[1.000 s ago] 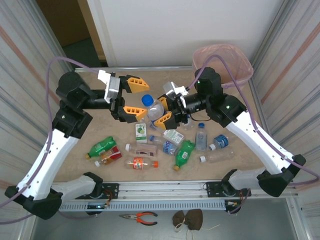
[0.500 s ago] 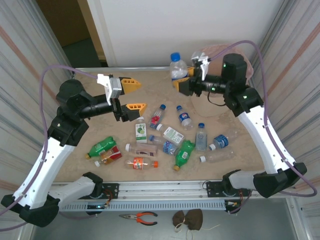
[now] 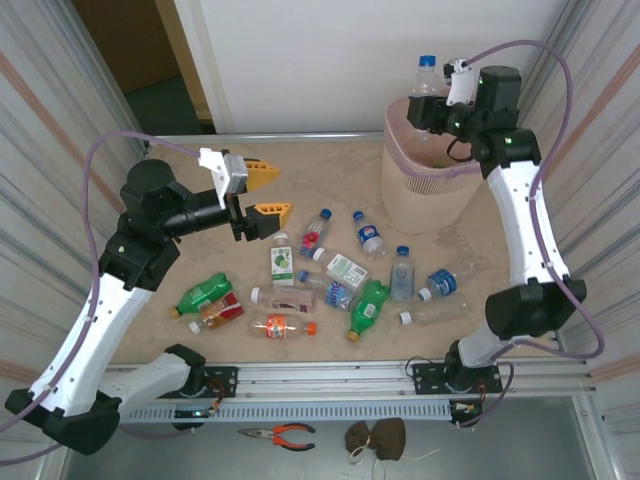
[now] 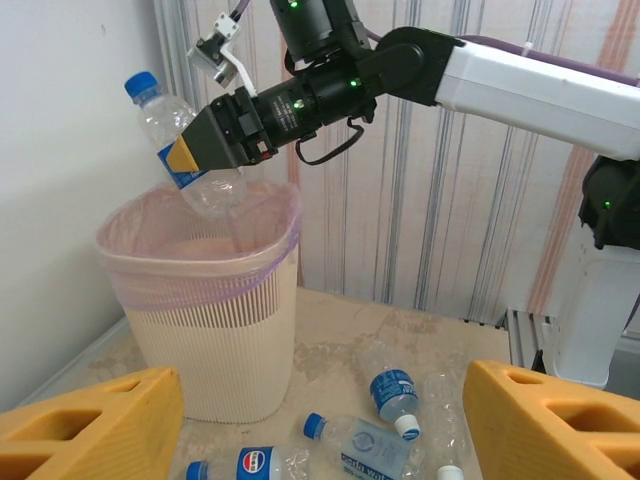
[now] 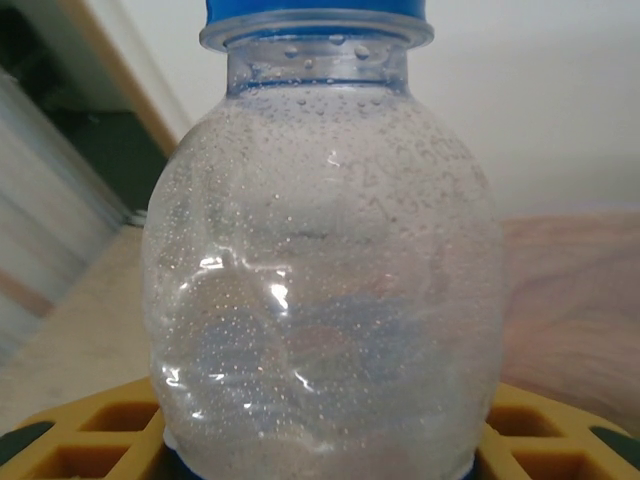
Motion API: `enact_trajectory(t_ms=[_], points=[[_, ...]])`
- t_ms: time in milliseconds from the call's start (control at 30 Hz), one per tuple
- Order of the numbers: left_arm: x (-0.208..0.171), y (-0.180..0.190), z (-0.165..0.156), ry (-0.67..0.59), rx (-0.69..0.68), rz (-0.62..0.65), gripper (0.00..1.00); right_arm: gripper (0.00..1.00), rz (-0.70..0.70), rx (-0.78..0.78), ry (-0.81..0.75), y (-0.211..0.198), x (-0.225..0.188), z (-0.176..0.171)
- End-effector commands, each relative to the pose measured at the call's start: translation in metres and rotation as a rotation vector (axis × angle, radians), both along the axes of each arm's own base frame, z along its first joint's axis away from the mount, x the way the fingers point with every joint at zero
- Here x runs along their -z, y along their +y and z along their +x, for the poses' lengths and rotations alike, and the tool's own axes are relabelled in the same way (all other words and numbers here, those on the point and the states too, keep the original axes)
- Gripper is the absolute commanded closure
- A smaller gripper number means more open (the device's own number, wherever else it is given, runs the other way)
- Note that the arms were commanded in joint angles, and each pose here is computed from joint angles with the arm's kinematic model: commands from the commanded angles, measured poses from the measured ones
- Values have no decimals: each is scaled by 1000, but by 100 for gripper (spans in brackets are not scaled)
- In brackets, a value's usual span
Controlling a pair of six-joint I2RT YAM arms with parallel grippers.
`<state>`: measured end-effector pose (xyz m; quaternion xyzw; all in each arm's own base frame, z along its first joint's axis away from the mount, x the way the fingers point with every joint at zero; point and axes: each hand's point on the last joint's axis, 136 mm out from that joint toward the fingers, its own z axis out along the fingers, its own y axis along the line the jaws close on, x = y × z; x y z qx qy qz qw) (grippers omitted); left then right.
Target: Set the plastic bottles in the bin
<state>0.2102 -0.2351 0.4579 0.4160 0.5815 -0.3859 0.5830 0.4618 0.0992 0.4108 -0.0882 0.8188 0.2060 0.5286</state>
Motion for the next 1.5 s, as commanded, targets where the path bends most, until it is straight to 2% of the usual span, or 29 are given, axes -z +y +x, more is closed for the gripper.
enact_trajectory(t_ms=[0,200,400,667,967,1133,1233,1467], points=[[4,4,2,-3,-22,9,27,51,-180,77,75,-31,24,8],[11,3,8,17,-28,18,27,52,-327,98,247,-63,88,33],[15,3,11,28,-33,22,27,52,-426,74,431,-75,156,43],[24,5,15,56,-49,38,27,52,-522,19,662,-77,244,35],[29,6,16,76,-57,50,27,49,-574,-22,839,-82,313,28],[32,8,17,85,-69,56,27,47,-580,-29,886,-84,337,28],[34,9,17,89,-77,63,28,40,-588,-24,905,-86,342,29],[47,11,23,126,-106,86,27,28,-551,-9,840,-80,308,32]])
